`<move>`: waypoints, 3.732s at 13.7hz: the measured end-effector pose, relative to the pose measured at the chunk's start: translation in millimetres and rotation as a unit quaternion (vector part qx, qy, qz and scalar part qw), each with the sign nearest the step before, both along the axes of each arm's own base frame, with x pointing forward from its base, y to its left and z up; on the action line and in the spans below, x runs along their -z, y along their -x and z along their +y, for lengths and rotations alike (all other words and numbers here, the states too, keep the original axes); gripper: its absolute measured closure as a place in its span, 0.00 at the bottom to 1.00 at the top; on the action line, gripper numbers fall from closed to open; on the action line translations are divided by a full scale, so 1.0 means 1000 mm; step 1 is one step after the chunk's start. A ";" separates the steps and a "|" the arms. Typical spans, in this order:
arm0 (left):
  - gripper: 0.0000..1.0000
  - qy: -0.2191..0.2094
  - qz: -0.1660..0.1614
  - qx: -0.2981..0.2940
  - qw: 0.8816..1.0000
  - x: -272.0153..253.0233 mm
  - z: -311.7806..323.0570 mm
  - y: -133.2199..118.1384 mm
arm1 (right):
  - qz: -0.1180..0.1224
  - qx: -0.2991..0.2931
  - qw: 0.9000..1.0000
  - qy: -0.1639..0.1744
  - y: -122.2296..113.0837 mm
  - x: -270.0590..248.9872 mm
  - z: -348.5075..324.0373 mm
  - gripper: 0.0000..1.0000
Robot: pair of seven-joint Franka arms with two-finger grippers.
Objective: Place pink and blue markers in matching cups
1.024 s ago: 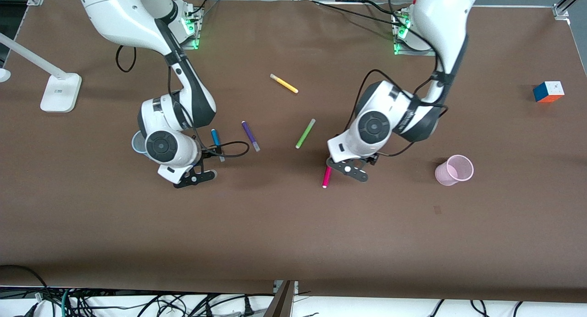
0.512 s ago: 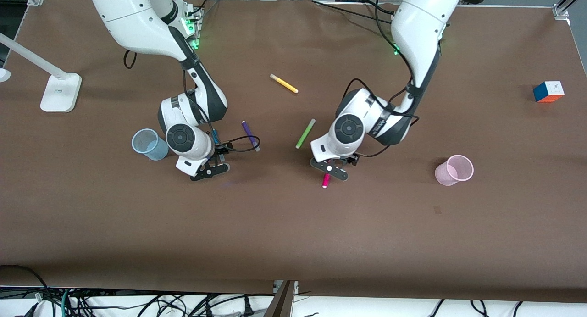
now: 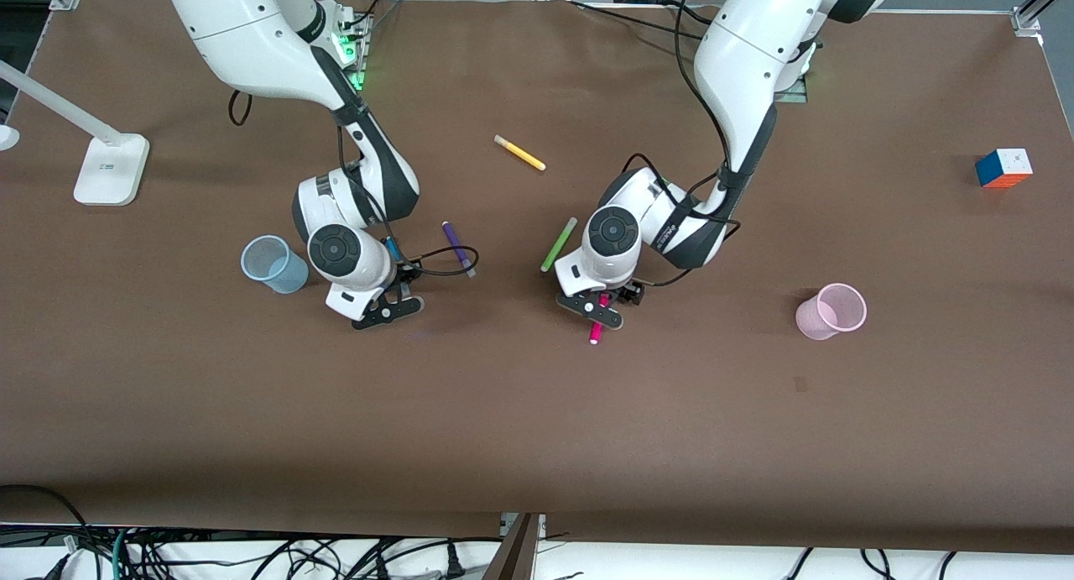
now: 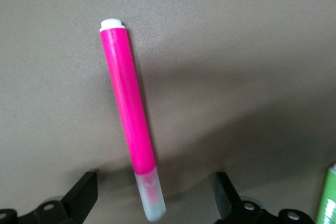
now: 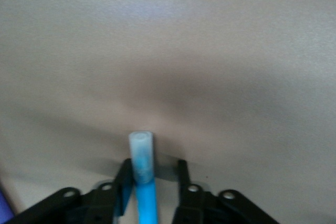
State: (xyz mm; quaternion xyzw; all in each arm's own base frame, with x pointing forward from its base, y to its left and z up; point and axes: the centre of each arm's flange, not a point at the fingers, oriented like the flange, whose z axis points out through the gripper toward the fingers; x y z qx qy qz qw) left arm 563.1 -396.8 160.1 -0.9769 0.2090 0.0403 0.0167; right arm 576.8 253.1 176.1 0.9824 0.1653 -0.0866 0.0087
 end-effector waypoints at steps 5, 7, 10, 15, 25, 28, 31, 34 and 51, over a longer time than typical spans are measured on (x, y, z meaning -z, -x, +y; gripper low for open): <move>0.58 0.002 -0.008 0.001 1.000 -0.009 -0.001 -0.005 | -0.013 -0.045 0.999 -0.012 -0.004 -0.009 0.007 0.83; 0.78 0.001 -0.008 0.000 1.000 -0.013 -0.001 -0.006 | -0.033 -0.092 0.995 -0.022 -0.019 -0.042 -0.004 0.83; 0.82 -0.010 0.001 0.001 1.000 -0.017 0.007 -0.008 | -0.045 -0.135 0.989 -0.027 -0.030 -0.122 -0.034 0.83; 0.82 -0.027 0.021 0.013 0.999 -0.090 0.068 -0.046 | -0.048 -0.278 0.957 -0.071 -0.031 -0.203 -0.095 0.83; 0.82 -0.168 0.156 0.093 0.969 -0.176 0.296 -0.090 | -0.121 -0.446 0.829 -0.315 -0.006 -0.161 -0.242 0.83; 0.82 -0.230 0.191 0.176 0.938 -0.181 0.341 -0.095 | -0.152 -0.472 0.789 -0.363 0.007 -0.131 -0.277 0.83; 0.82 -0.270 0.224 0.230 0.908 -0.174 0.374 -0.100 | -0.168 -0.485 0.764 -0.392 0.014 -0.107 -0.300 0.83; 0.82 -0.272 0.263 0.254 0.890 -0.135 0.371 -0.088 | -0.169 -0.480 0.762 -0.401 0.016 -0.100 -0.304 0.79; 0.00 -0.101 0.162 0.135 0.972 -0.250 0.372 -0.082 | 0.094 0.110 0.988 -0.054 -0.028 -0.299 -0.137 0.00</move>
